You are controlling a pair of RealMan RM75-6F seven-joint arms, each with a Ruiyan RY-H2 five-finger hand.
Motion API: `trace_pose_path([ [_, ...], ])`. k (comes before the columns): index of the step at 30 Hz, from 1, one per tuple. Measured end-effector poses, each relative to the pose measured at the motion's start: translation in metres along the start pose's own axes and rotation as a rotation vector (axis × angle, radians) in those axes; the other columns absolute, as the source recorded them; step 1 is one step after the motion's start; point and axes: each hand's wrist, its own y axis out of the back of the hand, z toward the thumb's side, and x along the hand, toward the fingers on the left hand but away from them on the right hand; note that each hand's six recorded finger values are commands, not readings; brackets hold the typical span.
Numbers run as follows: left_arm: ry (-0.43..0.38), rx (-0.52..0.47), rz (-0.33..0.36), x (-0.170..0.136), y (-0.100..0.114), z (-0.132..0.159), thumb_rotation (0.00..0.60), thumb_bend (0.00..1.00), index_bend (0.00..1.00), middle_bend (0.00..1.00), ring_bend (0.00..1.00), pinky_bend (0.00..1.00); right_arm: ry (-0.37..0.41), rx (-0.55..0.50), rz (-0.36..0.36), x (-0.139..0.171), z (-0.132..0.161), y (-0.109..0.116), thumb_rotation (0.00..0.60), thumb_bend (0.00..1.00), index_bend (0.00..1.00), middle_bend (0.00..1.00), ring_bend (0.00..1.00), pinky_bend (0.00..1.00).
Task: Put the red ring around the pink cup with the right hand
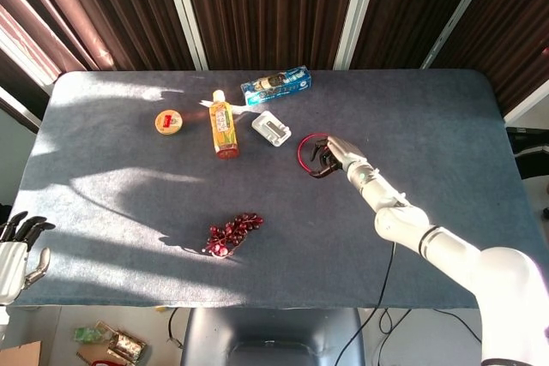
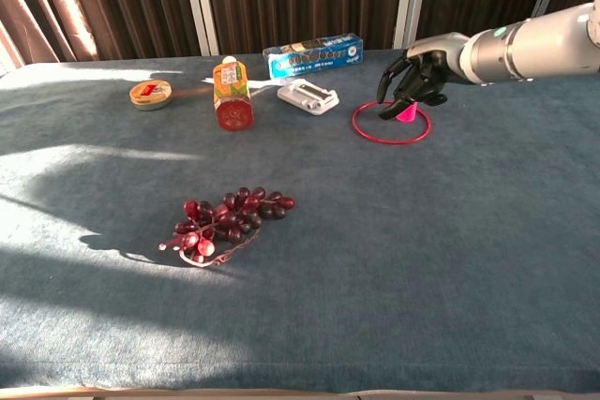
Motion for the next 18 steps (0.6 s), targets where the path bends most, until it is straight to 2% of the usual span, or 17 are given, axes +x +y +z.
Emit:
trace_pose_path([
  [4, -0.006, -0.001, 0.0, 0.0, 0.0, 0.001, 0.6, 0.52, 0.32, 0.24, 0.12, 0.23, 0.079, 0.137, -0.139, 0.031, 0.008, 0.013, 0.6, 0.28, 0.61, 0.9, 1.0, 1.0],
  [7, -0.013, 0.0, 0.009, 0.0, 0.001, 0.003, 0.6, 0.52, 0.32, 0.24, 0.12, 0.23, 0.122, 0.248, -0.253, 0.067, 0.009, 0.019, 0.6, 0.28, 0.6, 0.87, 0.97, 1.0],
  [11, -0.014, -0.001, 0.014, 0.0, 0.001, 0.003, 0.6, 0.52, 0.32, 0.24, 0.13, 0.24, 0.145, 0.384, -0.414, 0.132, -0.009, 0.026, 0.6, 0.27, 0.59, 0.82, 0.91, 0.96],
  [15, -0.01, -0.002, 0.014, 0.0, 0.001, 0.002, 0.6, 0.52, 0.32, 0.24, 0.12, 0.24, 0.163, 0.49, -0.542, 0.196, -0.035, 0.023, 0.6, 0.27, 0.57, 0.73, 0.8, 0.86],
  [18, -0.006, -0.001, 0.02, 0.0, 0.002, 0.001, 0.6, 0.52, 0.31, 0.24, 0.12, 0.24, 0.137, 0.532, -0.587, 0.243, -0.064, 0.012, 0.6, 0.25, 0.52, 0.62, 0.67, 0.74],
])
